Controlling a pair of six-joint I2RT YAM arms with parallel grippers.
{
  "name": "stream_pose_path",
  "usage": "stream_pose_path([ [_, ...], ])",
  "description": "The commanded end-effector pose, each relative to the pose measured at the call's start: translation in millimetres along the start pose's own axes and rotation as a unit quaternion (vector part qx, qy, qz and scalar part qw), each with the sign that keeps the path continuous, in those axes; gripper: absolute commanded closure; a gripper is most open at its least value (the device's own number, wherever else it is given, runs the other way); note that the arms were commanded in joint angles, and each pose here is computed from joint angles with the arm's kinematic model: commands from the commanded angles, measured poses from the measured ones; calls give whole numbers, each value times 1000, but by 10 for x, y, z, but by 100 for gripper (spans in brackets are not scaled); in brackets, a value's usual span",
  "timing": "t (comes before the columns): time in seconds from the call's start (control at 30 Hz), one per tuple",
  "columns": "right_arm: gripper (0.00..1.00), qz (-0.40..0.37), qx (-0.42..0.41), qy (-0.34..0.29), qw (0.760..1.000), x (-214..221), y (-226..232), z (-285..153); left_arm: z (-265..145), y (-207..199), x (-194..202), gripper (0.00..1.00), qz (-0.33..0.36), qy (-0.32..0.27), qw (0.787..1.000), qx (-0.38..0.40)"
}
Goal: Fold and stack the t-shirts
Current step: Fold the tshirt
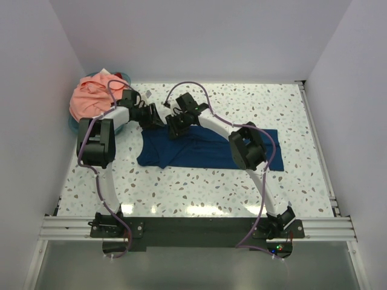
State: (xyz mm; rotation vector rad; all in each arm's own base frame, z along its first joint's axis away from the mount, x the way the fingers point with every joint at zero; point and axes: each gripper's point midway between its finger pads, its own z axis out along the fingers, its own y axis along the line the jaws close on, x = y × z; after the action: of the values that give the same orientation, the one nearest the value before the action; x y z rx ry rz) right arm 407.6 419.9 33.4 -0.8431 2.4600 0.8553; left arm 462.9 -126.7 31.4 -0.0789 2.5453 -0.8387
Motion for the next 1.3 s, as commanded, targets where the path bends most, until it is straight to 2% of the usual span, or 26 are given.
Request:
stream_pose_path([
  [0.0,64,-18,17,-10,1000,-68,-61,2,14,39,12,48,2,2,1000,-2],
  [0.43,100,-24,40,-12,999,-75,-127,2,9,47,46,48,2,3,1000,-1],
  [0.77,100,-19,1,-55,998,-349,196,-336,15,54,52,48,-1,3,1000,-2],
  [1.07,100,-18,-6,-41,999,-144,345,-664,29,68,52,48,-7,5,1000,-5],
  [1.27,100,-22,2,-9,1000,89,314,-736,46,98,54,48,-8,10,1000,-11],
])
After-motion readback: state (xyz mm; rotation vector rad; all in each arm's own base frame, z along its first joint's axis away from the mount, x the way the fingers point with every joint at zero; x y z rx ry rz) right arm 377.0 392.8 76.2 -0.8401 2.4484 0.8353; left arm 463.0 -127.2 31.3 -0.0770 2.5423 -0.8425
